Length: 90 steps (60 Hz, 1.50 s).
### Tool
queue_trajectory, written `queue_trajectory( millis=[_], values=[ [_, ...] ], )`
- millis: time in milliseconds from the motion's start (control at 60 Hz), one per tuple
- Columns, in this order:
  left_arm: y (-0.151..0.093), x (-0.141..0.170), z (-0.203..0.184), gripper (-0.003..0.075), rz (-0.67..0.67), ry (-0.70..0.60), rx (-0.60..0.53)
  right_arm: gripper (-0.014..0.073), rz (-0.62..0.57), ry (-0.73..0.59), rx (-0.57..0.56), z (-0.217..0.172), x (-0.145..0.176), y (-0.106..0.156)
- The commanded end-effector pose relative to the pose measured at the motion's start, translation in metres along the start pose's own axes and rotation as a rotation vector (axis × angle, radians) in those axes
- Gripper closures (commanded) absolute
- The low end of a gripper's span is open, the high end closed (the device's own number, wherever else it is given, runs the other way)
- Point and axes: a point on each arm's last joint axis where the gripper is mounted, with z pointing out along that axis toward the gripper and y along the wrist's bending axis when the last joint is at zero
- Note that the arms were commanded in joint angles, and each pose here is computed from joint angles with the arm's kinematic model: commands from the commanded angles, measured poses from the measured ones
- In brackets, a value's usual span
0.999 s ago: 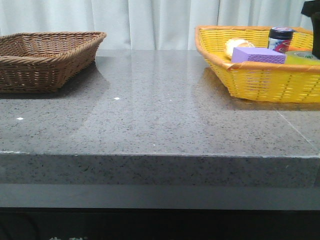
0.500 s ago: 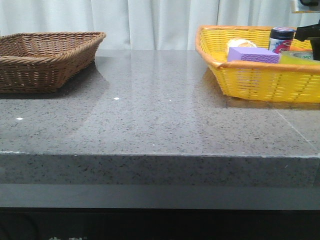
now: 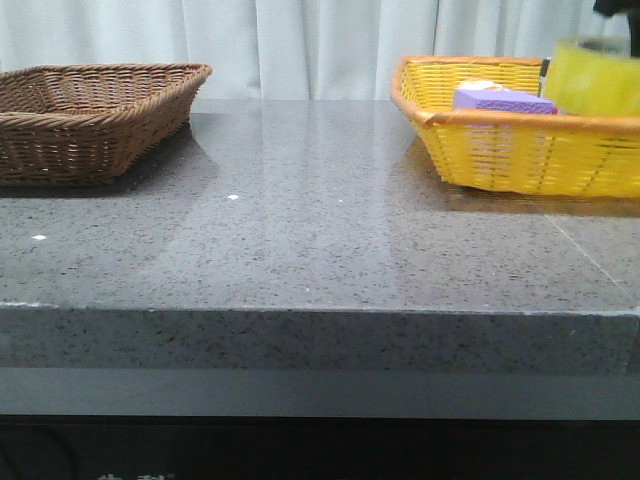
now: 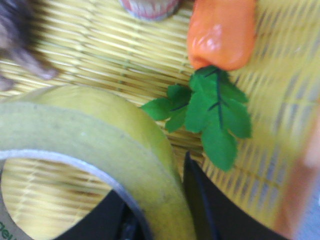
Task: Transfer tape with both arms
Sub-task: 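Lift the tape roll out and lower it onto the table between baskets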
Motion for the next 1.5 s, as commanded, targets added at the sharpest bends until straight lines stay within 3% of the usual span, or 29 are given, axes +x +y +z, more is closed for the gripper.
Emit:
queue_trajectory(
  millis=[0,250,450,716,916,1166,1482],
  values=[
    [-0.001,-0.017,-0.007,0.0197,-0.002,-0.107,0.002,0.0453,-0.012,-0.122,-0.007,-0.070,0.004,0.009],
    [-0.001,-0.017,-0.007,0.0197,-0.002,-0.107,0.002,0.0453,-0.088,-0.246,-0.067,-0.121,0.012,0.048],
    [-0.001,-0.017,-0.007,0.0197,-0.002,-0.107,0.002,0.0453,-0.233,-0.293,-0.150,-0.144,0.018,0.106],
    [-0.001,-0.017,-0.007,0.0197,-0.002,-0.107,0.002,0.0453,-0.425,-0.315,-0.284,-0.146,0.027,0.191],
    [-0.001,-0.017,-0.007,0.0197,-0.002,-0.107,0.002,0.0453,-0.524,-0.290,-0.354,-0.128,0.032,0.243],
    [-0.001,-0.017,-0.007,0.0197,-0.002,-0.107,0.002,0.0453,-0.594,-0.240,-0.363,-0.085,0.031,0.286],
    [-0.001,-0.016,-0.007,0.0197,-0.003,-0.105,0.002,0.0453,-0.658,-0.195,-0.233,-0.023,0.022,0.301]
  ],
)
